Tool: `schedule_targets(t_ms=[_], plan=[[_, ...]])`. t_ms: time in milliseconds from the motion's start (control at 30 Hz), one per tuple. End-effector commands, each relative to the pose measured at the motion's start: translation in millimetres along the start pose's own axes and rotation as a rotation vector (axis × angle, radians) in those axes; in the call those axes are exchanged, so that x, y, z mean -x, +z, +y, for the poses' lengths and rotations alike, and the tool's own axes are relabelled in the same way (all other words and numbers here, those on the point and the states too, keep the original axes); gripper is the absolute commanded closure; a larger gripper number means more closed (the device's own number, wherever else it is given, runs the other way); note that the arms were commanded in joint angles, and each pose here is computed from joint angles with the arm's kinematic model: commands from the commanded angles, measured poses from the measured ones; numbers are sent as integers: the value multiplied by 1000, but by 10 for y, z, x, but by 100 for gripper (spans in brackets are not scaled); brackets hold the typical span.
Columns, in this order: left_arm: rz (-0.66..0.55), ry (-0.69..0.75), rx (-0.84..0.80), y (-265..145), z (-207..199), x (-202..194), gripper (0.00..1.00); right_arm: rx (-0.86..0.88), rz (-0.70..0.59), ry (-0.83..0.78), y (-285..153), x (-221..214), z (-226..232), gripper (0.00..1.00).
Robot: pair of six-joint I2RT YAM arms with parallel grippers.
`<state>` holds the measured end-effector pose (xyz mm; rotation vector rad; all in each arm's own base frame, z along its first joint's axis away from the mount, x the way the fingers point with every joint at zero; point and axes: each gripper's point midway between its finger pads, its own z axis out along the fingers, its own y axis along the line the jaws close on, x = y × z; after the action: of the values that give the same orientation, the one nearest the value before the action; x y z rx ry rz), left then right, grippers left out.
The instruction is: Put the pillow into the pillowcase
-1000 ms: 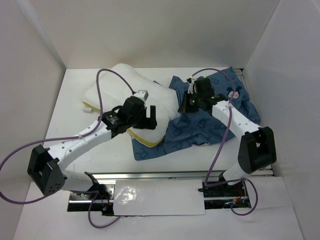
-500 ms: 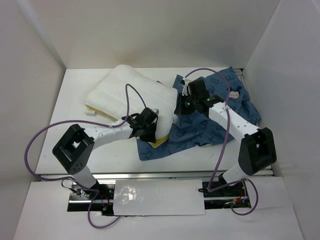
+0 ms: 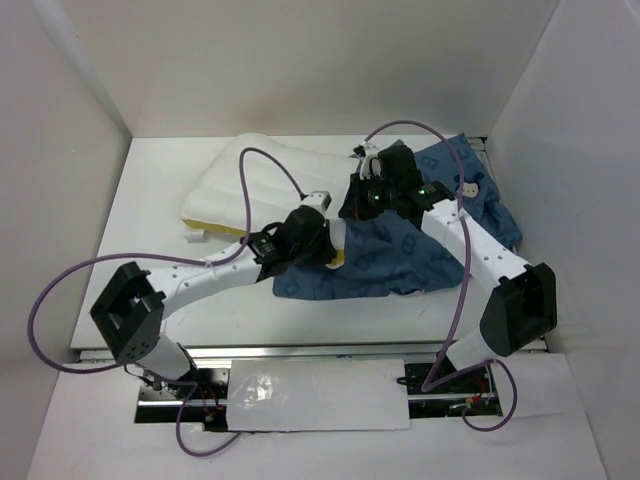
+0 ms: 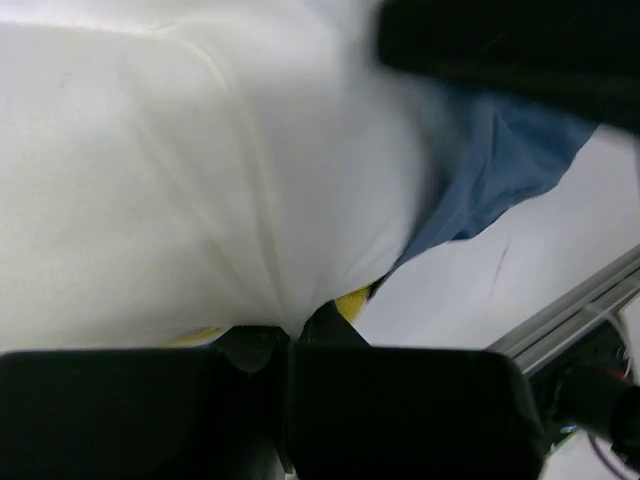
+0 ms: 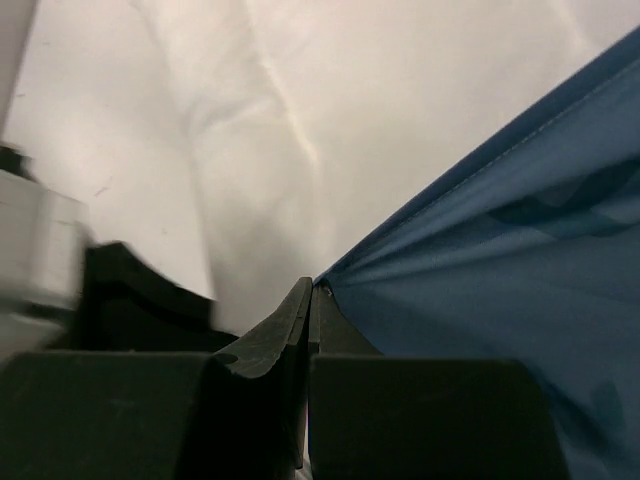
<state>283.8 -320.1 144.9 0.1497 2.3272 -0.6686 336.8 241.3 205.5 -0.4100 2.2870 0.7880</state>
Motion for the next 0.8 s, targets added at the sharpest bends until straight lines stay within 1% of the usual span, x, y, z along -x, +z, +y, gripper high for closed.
schedule_targets(t_ms=[0, 67, 133, 167, 233, 267, 300, 333, 367, 400, 467, 500, 600, 667, 700, 733, 767], plan=[[-300, -76, -105, 175, -592, 751, 100, 260, 36, -32, -335, 21, 663, 100], [-349, -98, -162, 290, -763, 902, 100, 334, 43, -32, -355, 39, 787, 100], [-332, -131, -198, 477, -870, 827, 100, 398, 80, -19, -325, -23, 890, 100], [-344, -131, -219, 497, -956, 847, 100, 418, 78, -24, -353, -2, 931, 100], [-409, -184, -186, 505, -953, 975, 100, 450, 97, -2, -381, -2, 962, 100], [-418, -187, -162, 543, -904, 972, 100, 453, 87, -9, -399, 38, 981, 100], [-444, -196, -156, 475, -900, 1047, 100, 426, 94, 11, -419, 46, 917, 100], [-480, -201, -116, 419, -803, 1150, 100, 399, 77, 6, -461, 70, 900, 100], [-489, -191, -77, 397, -680, 1103, 100, 340, 22, -4, -534, 169, 822, 100], [-538, -190, -72, 230, -655, 1213, 100, 308, 1, 0, -568, 194, 750, 100], [-617, -213, -18, 81, -511, 1328, 100, 264, -35, 0, -641, 231, 672, 100], [-631, -212, 3, 51, -411, 1344, 100, 250, -22, 17, -630, 189, 606, 100], [-665, -221, -40, -15, -411, 1489, 100, 248, -5, 52, -641, 90, 567, 100], [-642, -141, -90, 212, -438, 1365, 100, 301, 16, 80, -646, -3, 604, 100], [-698, -138, -190, 179, -616, 1471, 100, 326, 2, 65, -663, 14, 643, 100], [-701, -110, -257, 207, -726, 1447, 100, 344, 10, 66, -653, -21, 657, 100], [-682, -47, -341, 316, -852, 1332, 100, 368, 9, 74, -678, -3, 679, 100]])
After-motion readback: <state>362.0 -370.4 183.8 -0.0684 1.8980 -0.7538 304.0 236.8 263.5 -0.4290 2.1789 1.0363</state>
